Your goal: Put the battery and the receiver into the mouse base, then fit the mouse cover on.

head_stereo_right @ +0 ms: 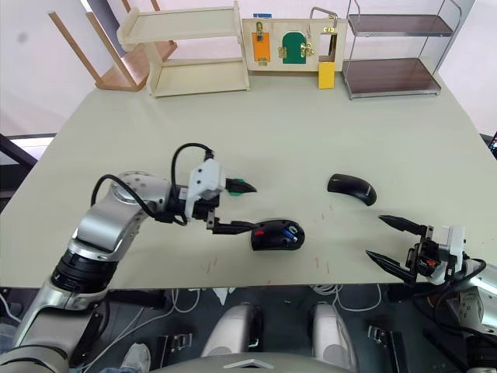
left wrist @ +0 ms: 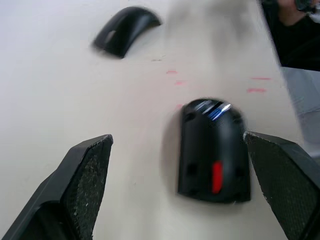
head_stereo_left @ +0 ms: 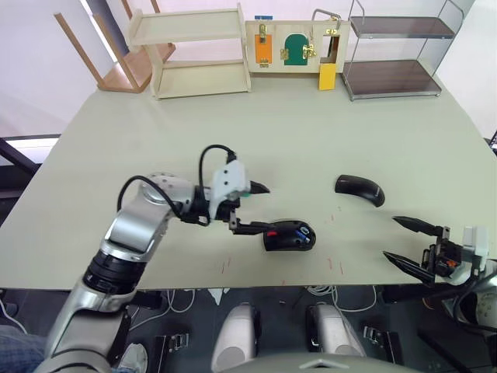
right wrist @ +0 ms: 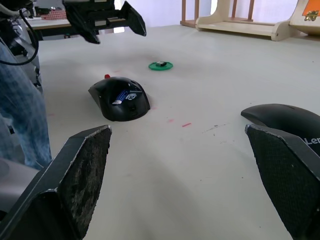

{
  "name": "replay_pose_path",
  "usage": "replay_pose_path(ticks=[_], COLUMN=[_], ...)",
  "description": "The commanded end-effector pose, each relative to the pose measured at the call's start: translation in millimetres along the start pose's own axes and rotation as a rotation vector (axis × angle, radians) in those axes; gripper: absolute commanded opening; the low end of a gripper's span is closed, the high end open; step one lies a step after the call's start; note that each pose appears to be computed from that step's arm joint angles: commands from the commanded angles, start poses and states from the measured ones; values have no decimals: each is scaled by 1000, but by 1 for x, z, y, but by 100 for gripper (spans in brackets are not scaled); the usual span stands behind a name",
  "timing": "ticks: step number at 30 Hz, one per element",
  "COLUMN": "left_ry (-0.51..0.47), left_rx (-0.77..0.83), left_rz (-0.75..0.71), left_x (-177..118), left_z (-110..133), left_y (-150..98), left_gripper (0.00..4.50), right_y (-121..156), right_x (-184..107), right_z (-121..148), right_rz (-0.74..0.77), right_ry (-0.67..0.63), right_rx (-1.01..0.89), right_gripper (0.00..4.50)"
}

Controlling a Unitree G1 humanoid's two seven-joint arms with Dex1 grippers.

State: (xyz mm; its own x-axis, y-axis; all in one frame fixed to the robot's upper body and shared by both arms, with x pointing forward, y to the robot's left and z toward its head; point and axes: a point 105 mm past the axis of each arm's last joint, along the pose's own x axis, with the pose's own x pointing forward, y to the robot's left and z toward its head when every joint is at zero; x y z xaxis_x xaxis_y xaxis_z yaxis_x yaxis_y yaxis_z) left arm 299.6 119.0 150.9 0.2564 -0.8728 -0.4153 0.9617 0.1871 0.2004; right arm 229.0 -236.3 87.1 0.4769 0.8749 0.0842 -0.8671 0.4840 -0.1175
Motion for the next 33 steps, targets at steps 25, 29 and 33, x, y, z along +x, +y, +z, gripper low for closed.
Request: replay_pose_path(ticks=[25,29,33], left_ry=[-132,-145,-148], left_rx=[6,-15,-24], left_rz=[79,102,107], left_x=[-23,-34,-44], left_z=[-23,-24,-29], left_y=[28,41,52], left_gripper=[446,446,446], right_y=[-28,-24,-18], right_x=[-30,-19,-3], right_z=[6,9,13], right_rz=[-26,-11,-4], right_ry=[41,6,-37], right_rx=[-66,-84,-87], right_gripper=[450,450,450])
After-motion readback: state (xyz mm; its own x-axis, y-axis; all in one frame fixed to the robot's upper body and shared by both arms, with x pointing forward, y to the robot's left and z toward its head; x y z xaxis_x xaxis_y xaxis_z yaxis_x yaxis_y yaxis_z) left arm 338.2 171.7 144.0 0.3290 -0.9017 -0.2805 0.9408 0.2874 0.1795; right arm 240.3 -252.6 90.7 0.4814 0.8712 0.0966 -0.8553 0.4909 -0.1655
